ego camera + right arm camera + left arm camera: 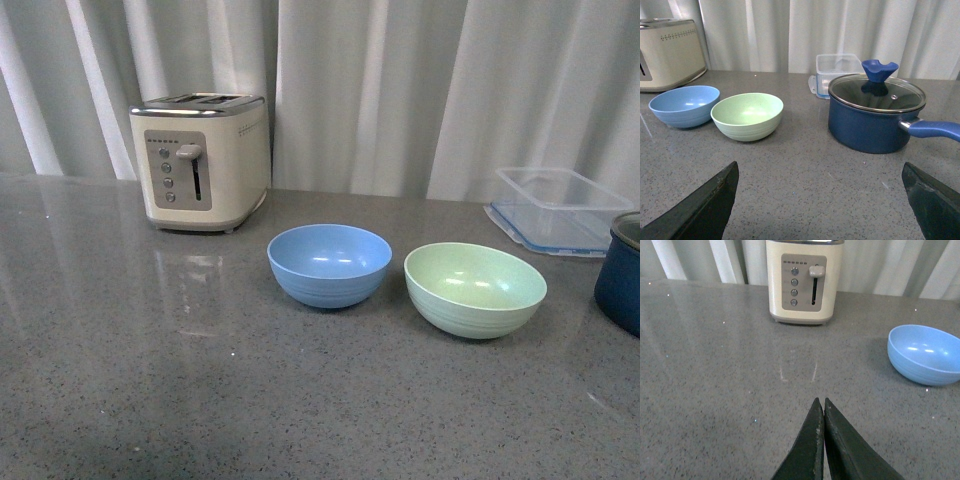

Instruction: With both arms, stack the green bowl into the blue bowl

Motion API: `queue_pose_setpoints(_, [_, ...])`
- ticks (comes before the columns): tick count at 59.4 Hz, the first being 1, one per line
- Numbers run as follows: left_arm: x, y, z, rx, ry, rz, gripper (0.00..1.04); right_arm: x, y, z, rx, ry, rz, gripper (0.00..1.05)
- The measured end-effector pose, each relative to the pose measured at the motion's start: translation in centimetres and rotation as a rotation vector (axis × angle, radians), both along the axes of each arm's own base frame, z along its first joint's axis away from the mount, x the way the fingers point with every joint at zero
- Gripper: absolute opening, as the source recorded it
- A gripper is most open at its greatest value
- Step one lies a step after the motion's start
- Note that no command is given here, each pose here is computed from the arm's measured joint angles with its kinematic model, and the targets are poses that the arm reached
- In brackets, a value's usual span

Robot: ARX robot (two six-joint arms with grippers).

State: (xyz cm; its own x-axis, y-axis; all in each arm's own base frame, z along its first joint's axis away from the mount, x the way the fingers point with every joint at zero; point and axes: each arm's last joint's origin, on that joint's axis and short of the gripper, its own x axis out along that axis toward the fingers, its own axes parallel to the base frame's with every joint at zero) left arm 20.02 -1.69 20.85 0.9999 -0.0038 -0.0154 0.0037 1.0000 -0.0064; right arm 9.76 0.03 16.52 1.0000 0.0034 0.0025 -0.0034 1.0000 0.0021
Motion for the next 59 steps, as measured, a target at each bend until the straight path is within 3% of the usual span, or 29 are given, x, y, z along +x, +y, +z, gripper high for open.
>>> queue_pose_setpoints(28, [-4.6,1.7,-2.7,-0.001,-0.005,0.005,0.04,0.0,0.0,0.0,0.000,0.000,0.000,0.95])
queue_pose_setpoints(59, [-7.1,1.7,-3.6,-0.001,-0.031,0.002,0.04,0.0,0.0,0.0,0.000,0.000,0.000,0.95])
